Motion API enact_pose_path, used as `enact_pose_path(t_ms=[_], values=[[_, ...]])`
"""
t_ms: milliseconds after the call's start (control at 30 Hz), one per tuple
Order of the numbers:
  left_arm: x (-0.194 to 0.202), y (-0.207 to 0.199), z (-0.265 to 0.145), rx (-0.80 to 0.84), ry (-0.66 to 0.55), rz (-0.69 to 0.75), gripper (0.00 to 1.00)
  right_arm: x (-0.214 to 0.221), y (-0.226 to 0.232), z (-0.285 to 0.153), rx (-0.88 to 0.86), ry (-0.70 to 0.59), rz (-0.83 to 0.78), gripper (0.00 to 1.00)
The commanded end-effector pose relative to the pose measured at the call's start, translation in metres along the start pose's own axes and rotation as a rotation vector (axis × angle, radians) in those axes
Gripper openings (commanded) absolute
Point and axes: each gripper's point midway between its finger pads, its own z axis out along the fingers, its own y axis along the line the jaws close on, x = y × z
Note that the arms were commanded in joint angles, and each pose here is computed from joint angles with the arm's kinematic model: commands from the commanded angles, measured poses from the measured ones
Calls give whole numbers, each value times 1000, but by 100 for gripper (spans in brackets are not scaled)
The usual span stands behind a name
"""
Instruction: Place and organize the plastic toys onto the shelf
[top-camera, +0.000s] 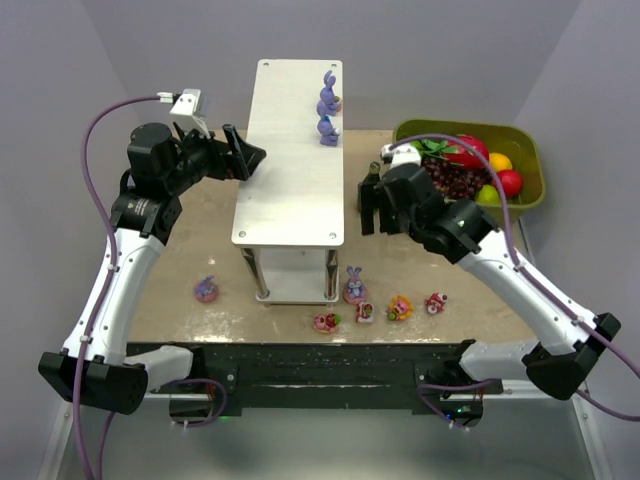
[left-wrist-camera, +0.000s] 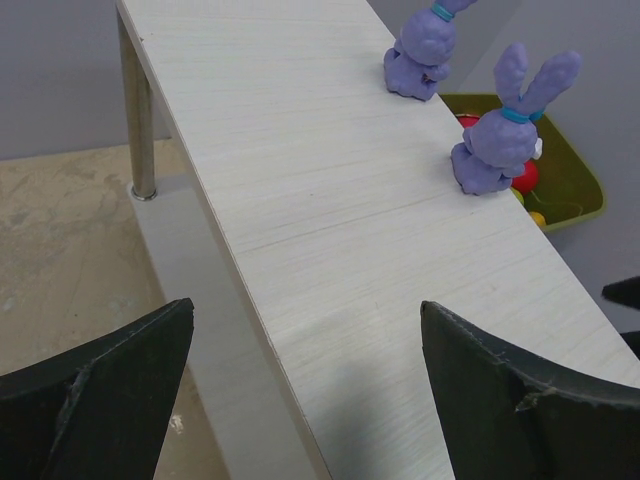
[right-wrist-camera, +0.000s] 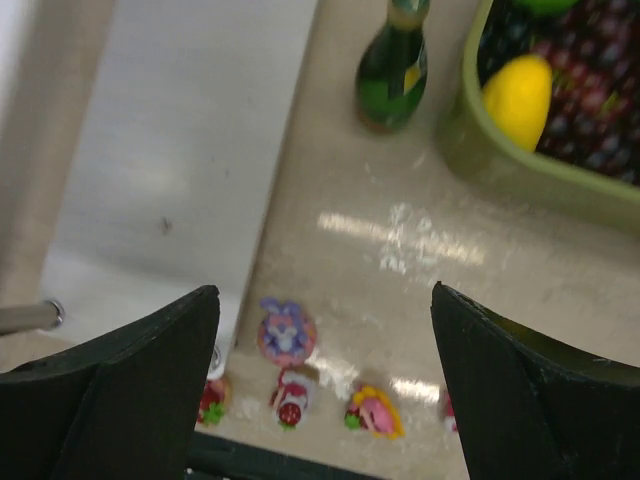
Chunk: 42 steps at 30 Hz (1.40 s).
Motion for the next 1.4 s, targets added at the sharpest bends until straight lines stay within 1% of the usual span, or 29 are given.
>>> enact_pose_path(t_ms=[0,133,333,467,500,533,600,733,1067,1167,1200,1367], values=[[-20,-10,0,48,-62,4,100,70,16,8,-77,185,136,87],[-20,-10,2,51,-56,5,100,103,28,27,-126,243,149,85],[-17,-8,3,46,-47,15,100,137,43,55,-212,257,109,83],[-14,-7,4,43,-37,12,100,162,46,74,-207,307,87,80],[-13,-6,5,41,-36,12,100,169,48,80,-206,316,85,78],[-13,-6,5,41,-35,13,100,172,50,83,-213,320,81,73],[-13,-6,5,41,-34,14,100,179,52,91,-219,323,73,71],[-13,-5,5,35,-25,16,100,200,49,106,-192,373,38,65],[-9,1,4,5,-12,22,100,231,49,115,-194,441,22,55],[-8,1,5,6,-8,18,100,240,47,118,-182,463,24,54],[-8,1,5,6,-10,19,100,243,47,119,-177,470,24,51],[-7,2,6,7,-7,19,100,246,45,125,-157,456,37,45]])
